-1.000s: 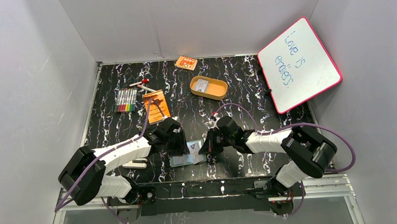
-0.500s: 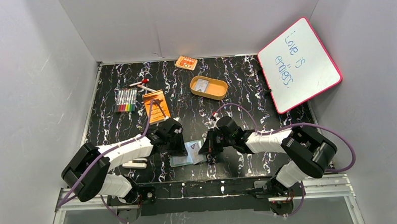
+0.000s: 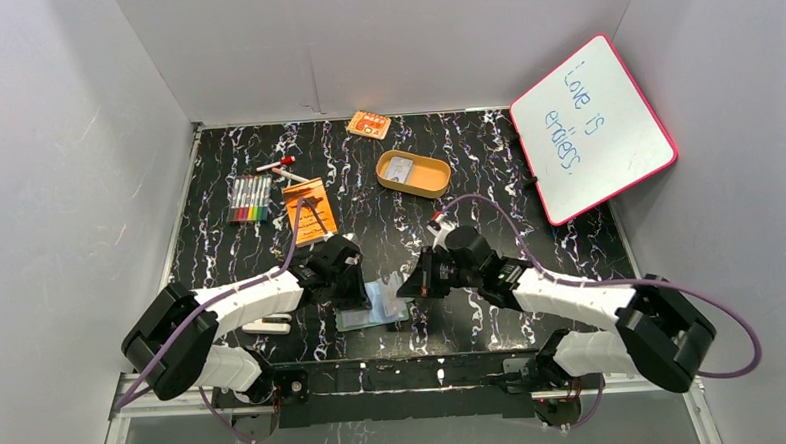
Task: Put the credit cards into the card holder
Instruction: Turn over the card slot in the card holder.
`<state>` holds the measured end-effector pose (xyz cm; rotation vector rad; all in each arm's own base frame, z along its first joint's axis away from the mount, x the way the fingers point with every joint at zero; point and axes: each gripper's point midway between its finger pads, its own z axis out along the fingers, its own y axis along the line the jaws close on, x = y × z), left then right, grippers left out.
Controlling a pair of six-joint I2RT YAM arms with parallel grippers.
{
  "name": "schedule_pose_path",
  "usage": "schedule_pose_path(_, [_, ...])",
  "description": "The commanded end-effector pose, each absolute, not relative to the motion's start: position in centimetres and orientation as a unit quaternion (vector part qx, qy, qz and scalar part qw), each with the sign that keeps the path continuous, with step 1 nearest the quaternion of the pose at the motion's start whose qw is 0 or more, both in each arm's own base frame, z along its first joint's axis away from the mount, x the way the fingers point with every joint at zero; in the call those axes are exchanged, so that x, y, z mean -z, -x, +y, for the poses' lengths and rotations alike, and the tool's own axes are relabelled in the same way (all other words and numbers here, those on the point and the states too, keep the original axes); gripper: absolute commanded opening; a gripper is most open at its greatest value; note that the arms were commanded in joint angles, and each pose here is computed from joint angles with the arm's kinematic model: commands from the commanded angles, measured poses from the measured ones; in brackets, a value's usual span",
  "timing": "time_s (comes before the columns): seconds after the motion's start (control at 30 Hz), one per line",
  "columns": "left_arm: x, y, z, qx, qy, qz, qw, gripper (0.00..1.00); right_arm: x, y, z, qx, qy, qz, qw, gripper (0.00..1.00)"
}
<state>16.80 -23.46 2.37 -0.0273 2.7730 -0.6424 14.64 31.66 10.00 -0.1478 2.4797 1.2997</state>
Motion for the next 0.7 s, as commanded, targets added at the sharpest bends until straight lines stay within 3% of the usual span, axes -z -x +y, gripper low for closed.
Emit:
schedule_pose_path(0.0, [-1.9,-16.3,-22.6,0.209,0.015,0.967,0.144,0.00,-10.2,-13.6,30.2,-0.452,0.049,0.874,0.171,0.00])
schedule_pose_path(0.67, [-2.0,-16.3,-22.3,0.208,0.022,0.966,0.149,0.00,-7.0,-13.7,30.6,-0.440,0.042,0.885,0.146,0.00])
